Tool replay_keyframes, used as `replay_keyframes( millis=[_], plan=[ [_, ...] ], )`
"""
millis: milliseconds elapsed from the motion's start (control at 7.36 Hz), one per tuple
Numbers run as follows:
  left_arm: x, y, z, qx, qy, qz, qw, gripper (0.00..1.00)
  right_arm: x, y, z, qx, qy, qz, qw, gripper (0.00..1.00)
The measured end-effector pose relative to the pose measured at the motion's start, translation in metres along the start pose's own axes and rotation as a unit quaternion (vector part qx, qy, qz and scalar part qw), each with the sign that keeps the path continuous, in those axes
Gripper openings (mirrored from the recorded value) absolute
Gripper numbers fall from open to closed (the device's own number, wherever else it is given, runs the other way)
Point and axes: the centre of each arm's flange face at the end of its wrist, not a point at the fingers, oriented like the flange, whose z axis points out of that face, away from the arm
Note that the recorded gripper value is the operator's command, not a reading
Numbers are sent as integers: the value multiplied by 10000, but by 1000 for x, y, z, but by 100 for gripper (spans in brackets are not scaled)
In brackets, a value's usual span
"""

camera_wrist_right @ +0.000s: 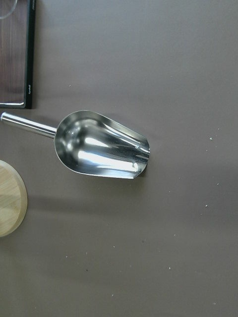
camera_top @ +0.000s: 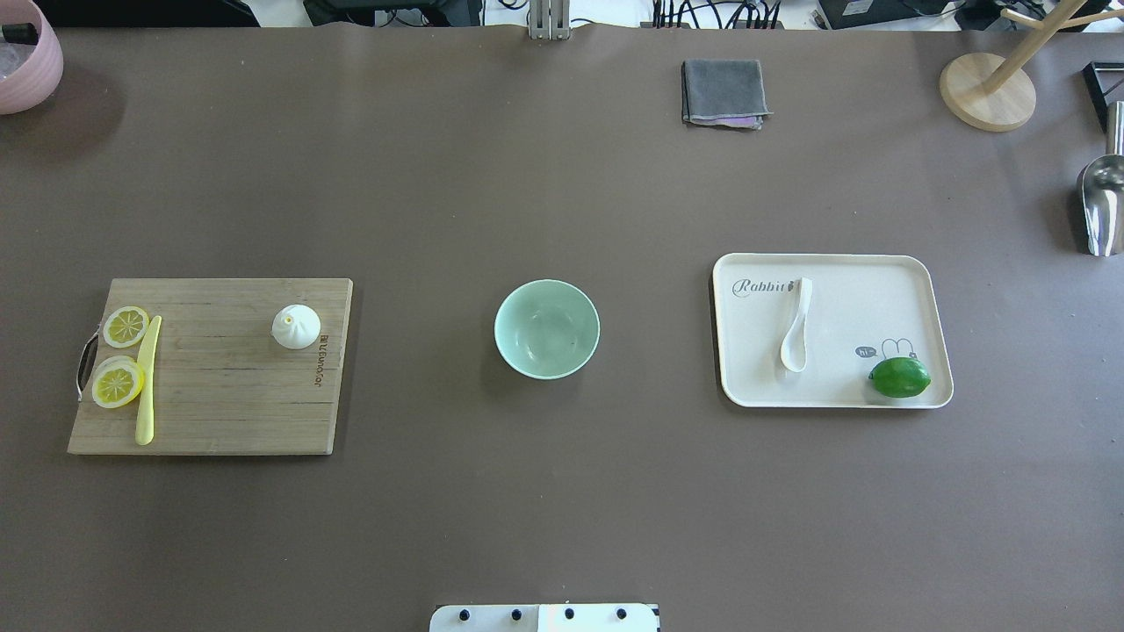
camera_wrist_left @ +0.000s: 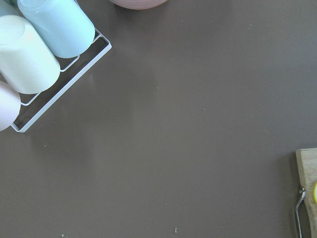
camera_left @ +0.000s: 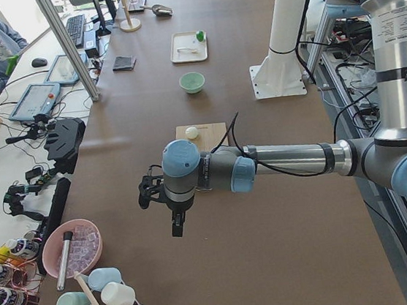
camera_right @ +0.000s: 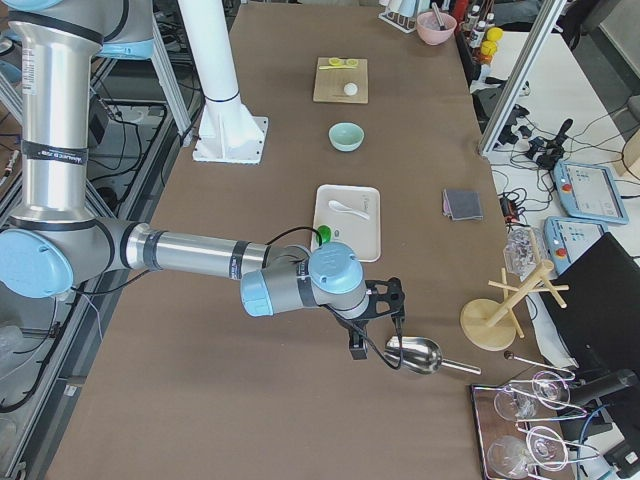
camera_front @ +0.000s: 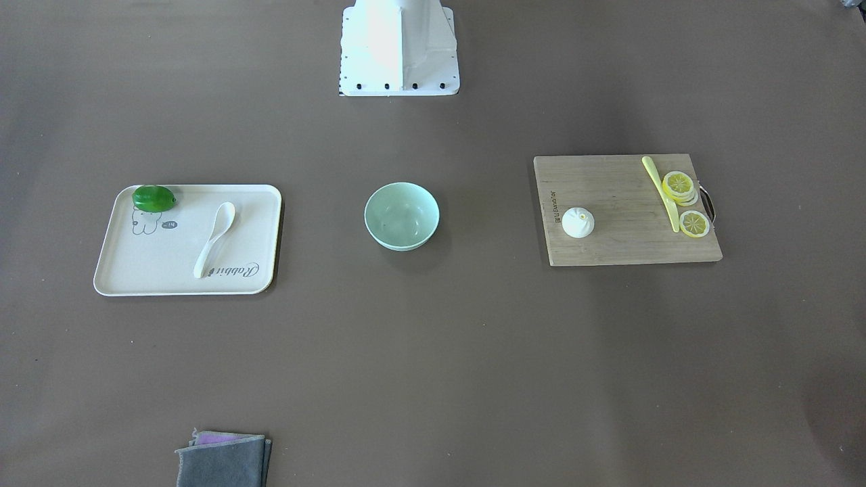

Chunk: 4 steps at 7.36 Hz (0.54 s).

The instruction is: Put spoon and bun in bowl

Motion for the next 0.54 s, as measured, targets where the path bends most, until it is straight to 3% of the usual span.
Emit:
replay_keyframes(
  millis=[544],
  plan=[
    [1, -1, 0, -2, 5, 9, 10000, 99, -4, -1, 2, -18, -34, -32, 10000, 100]
  ],
)
